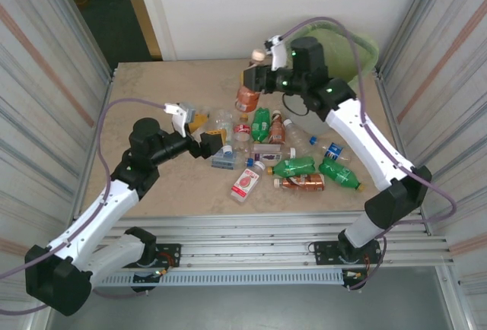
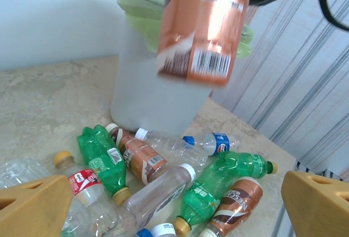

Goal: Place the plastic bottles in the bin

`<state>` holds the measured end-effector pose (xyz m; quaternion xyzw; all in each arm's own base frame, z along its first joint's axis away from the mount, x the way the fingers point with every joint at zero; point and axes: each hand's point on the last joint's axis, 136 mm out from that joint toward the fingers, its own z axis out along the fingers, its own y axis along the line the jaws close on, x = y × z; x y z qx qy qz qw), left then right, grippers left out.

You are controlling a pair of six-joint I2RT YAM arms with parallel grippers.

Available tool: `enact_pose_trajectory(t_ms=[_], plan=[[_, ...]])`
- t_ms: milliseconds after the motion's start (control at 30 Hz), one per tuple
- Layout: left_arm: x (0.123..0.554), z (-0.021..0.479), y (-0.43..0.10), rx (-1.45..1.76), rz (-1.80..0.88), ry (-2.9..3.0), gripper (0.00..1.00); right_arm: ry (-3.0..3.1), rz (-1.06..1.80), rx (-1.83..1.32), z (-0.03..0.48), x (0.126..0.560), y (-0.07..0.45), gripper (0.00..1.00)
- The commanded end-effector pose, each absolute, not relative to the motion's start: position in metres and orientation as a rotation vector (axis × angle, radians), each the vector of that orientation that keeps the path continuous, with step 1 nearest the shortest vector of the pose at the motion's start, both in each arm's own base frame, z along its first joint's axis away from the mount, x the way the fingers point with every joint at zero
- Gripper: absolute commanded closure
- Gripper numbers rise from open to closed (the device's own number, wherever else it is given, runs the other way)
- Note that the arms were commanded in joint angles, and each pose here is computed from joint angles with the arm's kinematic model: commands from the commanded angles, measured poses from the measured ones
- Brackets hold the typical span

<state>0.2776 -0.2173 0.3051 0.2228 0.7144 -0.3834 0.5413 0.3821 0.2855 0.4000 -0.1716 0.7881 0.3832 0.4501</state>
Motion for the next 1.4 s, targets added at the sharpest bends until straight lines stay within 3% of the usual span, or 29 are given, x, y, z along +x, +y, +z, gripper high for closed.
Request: enact_pose_trajectory(t_ms=[0, 467, 767, 1367], plan=[[0.277, 0.309, -0.212, 0.527, -0.863, 1.668, 0.01, 1.845, 0.826, -0.331, 0.449, 0.386, 0.239, 0.72], [0.281, 0.303, -0.207, 0.487, -0.839, 1.696, 0.01, 1.772, 0.576, 0.001, 0.485, 0.438, 0.104, 0.69], [0.282, 0.301, -0.205, 0.471, -0.825, 1.709, 0.01, 1.881, 0.474, 0.143, 0.447, 0.487, 0.054, 0.68], [0.283, 0.294, -0.199, 0.436, -0.803, 1.750, 0.01, 2.175, 0.586, 0.189, 0.320, 0.555, 0.074, 0.61]])
